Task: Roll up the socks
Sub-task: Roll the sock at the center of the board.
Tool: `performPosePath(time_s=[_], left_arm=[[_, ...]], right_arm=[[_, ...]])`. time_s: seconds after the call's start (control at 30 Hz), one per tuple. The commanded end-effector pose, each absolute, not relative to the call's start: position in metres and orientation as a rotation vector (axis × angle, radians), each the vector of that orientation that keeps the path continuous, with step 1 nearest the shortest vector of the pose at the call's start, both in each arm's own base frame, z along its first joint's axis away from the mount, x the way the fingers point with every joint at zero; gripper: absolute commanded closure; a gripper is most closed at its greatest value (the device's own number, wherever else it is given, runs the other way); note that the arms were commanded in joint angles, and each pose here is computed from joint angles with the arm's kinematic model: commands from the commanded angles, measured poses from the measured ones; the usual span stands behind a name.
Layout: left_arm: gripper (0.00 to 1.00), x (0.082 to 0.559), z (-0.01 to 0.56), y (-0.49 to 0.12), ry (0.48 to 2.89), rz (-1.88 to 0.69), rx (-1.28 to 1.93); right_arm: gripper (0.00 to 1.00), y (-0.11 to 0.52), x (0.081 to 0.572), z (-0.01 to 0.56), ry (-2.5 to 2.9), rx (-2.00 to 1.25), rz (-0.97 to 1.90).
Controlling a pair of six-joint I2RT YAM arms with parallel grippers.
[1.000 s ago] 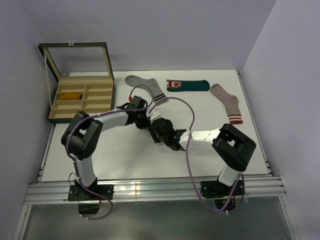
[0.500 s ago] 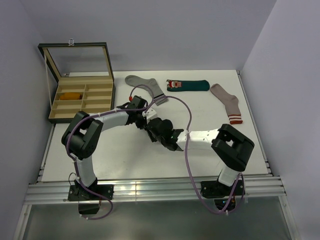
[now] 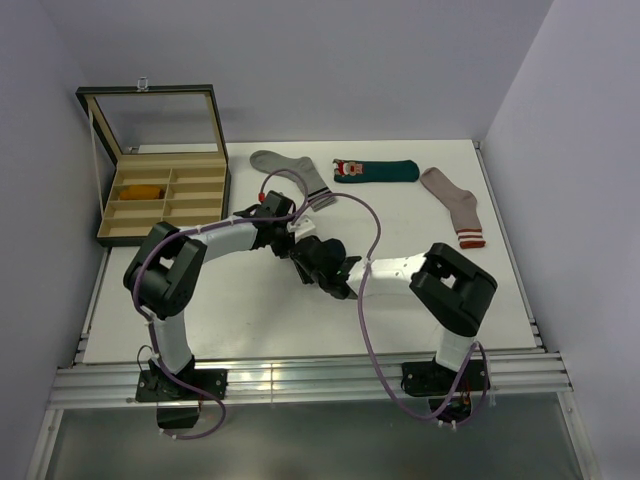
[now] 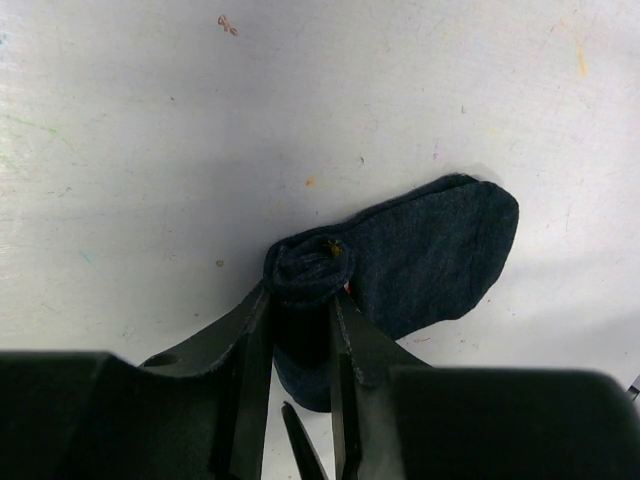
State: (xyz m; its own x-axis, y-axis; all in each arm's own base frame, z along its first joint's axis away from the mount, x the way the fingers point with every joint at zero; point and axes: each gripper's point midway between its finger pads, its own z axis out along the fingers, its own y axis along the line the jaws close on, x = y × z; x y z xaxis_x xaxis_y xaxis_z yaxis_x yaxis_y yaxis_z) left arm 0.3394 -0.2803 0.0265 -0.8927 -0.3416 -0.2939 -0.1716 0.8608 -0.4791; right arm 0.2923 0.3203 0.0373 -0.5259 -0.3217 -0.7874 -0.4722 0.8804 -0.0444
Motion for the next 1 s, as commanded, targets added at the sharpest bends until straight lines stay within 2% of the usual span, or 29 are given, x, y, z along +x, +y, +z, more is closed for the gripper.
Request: performPosePath(time_s=[0.0, 0.1, 0.33, 0.7, 0.83, 0.97], left_arm=[[0.8, 0.306, -0.014, -0.258, 2.827, -0.45, -0.333], [0.78, 0.308, -0.011, -0.26, 2.823, -0.464, -0.332], [0.65, 0.311, -0.002, -0.267, 2.804, -0.519, -0.339], [0.6, 0.311, 0.004, -0.275, 2.804, -0.579, -0.327], [0.55, 0.313, 0.005, -0.273, 2.794, -0.579, -0.342], [0.47, 0.317, 0.01, -0.264, 2.761, -0.604, -0.396]], right_arm=[[0.61, 0.284, 0.286, -0.002, 2.342, -0.547, 0.118], [0.6, 0.284, 0.281, -0.01, 2.391, -0.566, 0.138], [0.58, 0.276, 0.272, -0.033, 2.508, -0.608, 0.07], [0.58, 0.241, 0.264, -0.064, 2.696, -0.503, -0.03], [0.62, 0.237, 0.259, -0.075, 2.756, -0.517, -0.012], [0.72, 0.236, 0.255, -0.079, 2.797, -0.509, 0.055]])
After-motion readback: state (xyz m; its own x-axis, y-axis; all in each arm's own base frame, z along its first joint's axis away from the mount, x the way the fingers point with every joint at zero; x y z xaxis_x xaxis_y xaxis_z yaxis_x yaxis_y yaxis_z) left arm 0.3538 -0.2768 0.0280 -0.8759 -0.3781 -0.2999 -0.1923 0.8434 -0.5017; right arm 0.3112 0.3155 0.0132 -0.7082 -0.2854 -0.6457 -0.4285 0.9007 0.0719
